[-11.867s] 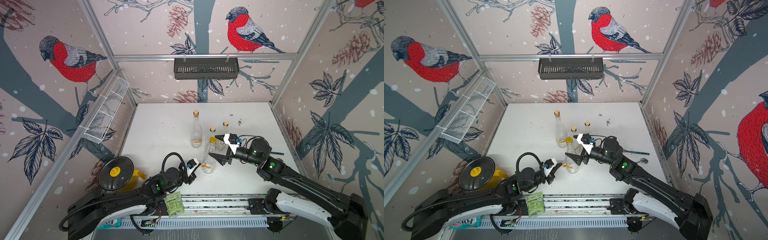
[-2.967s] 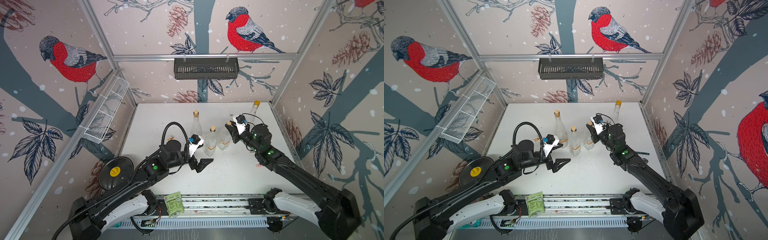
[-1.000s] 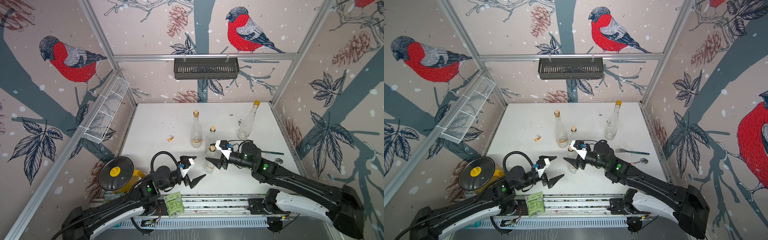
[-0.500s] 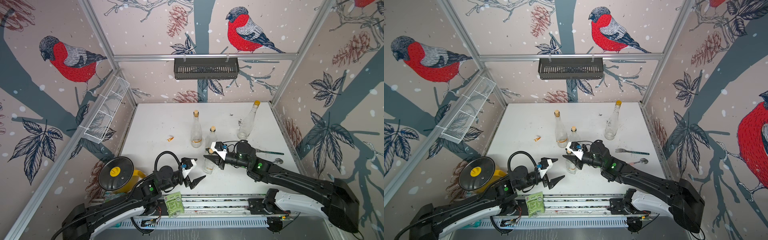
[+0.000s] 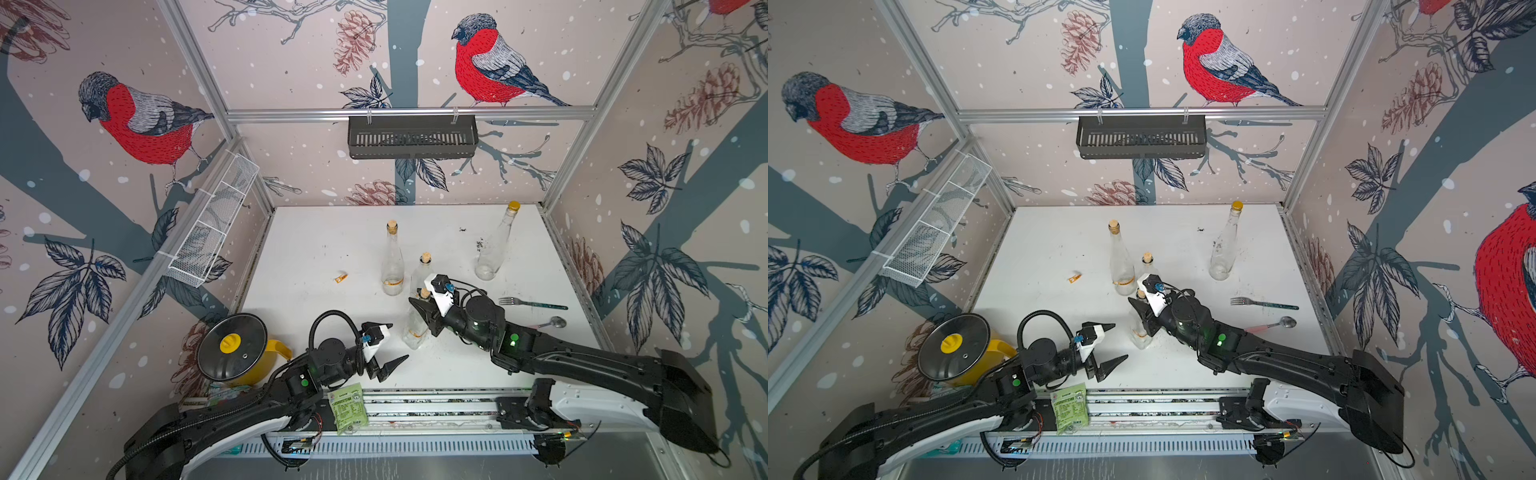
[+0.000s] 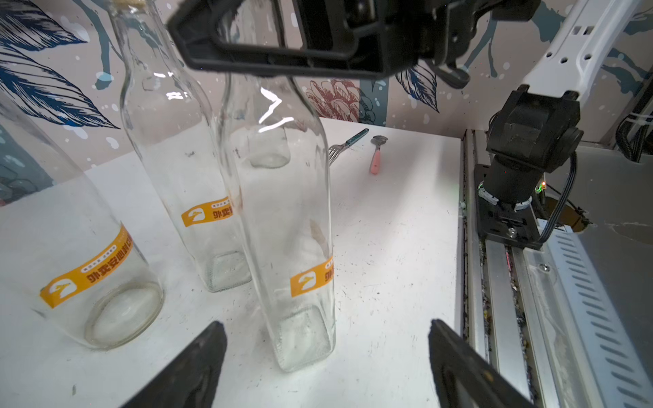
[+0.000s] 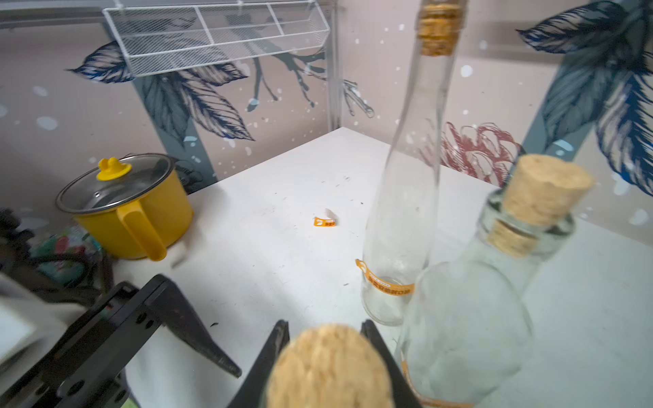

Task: Remove the label from the bottle
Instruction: Hold the bottle at the center of the board, then tear open the label from the bottle.

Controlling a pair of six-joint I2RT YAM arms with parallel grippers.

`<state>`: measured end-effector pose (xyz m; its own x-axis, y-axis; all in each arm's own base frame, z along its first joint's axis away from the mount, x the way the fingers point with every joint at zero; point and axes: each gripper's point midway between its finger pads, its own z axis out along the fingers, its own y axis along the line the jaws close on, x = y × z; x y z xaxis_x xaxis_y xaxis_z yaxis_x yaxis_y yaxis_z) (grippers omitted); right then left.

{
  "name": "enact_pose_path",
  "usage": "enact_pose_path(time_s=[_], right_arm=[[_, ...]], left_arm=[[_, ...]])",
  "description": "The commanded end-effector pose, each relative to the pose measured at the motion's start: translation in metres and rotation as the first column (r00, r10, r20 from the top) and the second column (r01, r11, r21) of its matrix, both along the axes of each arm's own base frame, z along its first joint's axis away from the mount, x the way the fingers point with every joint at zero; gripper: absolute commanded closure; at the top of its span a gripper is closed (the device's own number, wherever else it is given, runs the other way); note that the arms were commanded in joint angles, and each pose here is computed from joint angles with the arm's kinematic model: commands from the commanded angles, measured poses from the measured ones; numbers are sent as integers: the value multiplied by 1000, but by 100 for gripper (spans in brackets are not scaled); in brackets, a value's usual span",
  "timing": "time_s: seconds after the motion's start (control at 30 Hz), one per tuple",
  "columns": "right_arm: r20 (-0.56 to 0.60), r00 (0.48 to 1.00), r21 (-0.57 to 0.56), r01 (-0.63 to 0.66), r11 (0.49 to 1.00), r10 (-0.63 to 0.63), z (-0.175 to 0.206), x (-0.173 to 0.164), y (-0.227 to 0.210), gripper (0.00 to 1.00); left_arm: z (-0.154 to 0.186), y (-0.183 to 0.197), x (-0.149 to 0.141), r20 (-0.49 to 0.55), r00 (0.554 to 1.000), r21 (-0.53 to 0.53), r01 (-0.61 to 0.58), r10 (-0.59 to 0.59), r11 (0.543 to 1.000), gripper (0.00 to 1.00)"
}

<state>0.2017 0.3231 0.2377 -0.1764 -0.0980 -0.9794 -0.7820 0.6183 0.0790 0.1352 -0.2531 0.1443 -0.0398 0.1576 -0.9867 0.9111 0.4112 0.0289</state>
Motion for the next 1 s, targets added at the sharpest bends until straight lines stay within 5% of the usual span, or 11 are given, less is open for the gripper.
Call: enact_pose_path(time_s=[0.0, 0.97], right_arm=[[-41, 995, 114, 99, 989, -95, 14, 4, -6, 98], [71, 993, 100, 85, 991, -92, 14, -19, 12, 100]], left_arm=[[17, -3, 3, 57, 998, -53, -3, 6, 999, 11], [-1, -13, 3, 77, 996, 18, 39, -41, 999, 24]])
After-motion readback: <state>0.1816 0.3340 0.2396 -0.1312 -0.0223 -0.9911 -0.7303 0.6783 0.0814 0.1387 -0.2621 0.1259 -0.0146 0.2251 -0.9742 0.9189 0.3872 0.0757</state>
